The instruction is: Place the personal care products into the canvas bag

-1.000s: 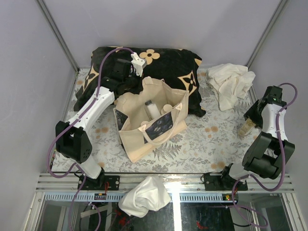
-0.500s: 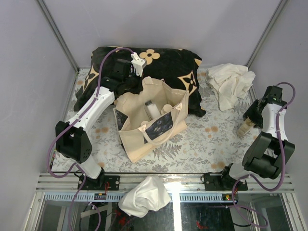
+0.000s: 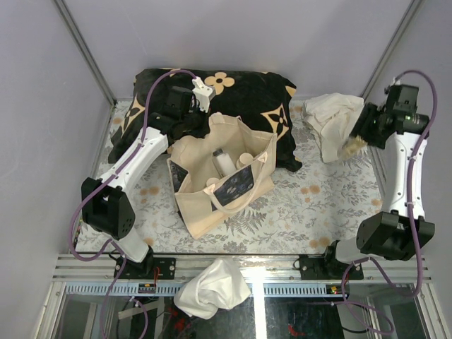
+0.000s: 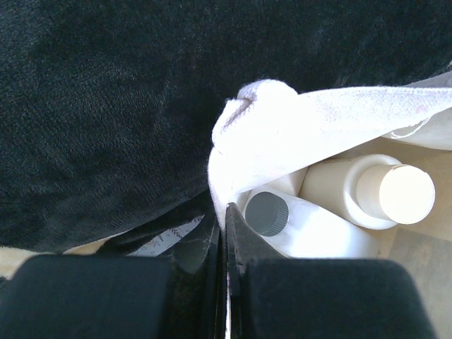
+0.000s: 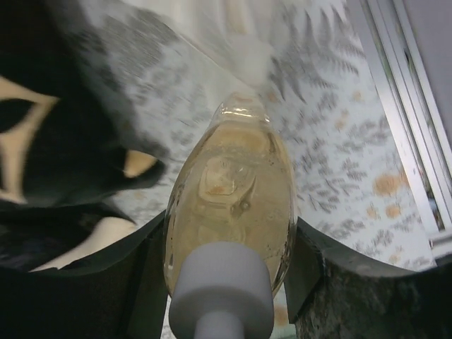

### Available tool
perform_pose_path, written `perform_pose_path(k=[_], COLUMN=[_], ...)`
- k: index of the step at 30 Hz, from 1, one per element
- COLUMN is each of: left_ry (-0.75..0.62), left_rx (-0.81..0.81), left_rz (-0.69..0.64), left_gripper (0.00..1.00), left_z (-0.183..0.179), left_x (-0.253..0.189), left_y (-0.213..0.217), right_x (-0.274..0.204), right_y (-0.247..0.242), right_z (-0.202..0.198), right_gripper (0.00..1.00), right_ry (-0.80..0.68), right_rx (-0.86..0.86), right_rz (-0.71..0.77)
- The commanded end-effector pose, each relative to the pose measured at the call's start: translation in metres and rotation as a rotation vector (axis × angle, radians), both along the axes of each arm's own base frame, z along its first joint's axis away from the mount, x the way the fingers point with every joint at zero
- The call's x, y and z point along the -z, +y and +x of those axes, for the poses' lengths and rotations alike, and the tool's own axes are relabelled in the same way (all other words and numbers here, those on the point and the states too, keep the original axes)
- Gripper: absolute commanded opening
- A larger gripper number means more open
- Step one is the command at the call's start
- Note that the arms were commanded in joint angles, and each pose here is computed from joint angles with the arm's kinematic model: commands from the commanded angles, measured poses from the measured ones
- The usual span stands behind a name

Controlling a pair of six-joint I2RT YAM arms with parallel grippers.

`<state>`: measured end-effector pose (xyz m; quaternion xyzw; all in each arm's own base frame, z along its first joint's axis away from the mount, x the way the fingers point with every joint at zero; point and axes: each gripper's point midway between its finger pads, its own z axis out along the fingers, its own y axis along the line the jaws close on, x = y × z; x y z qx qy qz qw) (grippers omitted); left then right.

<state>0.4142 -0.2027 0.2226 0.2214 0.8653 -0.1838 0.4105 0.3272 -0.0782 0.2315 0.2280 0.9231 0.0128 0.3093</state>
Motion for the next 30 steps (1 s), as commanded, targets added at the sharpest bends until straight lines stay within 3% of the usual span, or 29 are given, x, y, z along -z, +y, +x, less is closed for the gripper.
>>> perform_pose_path(k=[1,7,13,23,30], left_ry=[-0.058,-0.061,-0.079,-0.08,-0.085], left_rx=[0.016,0.017,-0.024,-0.037,-0.041], left_rz=[-0.039,-0.047,0.009,-0.02,-0.019], left_gripper=[0.0,0.0,0.0,0.0,0.0], left_z=[0.008,0.006,0.01,0.009,0.01], left_x=[-0.018,-0.019,-0.01,-0.01,-0.012], left_y=[-0.01,-0.01,-0.002,-0.005,-0.005], right_x=[-0.111,-0.2,-0.247,-0.271,-0.254], right_y=[0.036,0.106,0.193,0.304,0.364], right_z=[0.033,0.055,0.057,0.016,-0.01], right_gripper=[0.0,0.0,0.0,0.0,0.0], right_ry=[-0.321,-0.589,-0.74,-0.835,-0.755], right_rx=[-0.151,-0.388,-0.633,-0.963,-1.114], right_rz=[0.012,0.108,0.225,0.378,0.454])
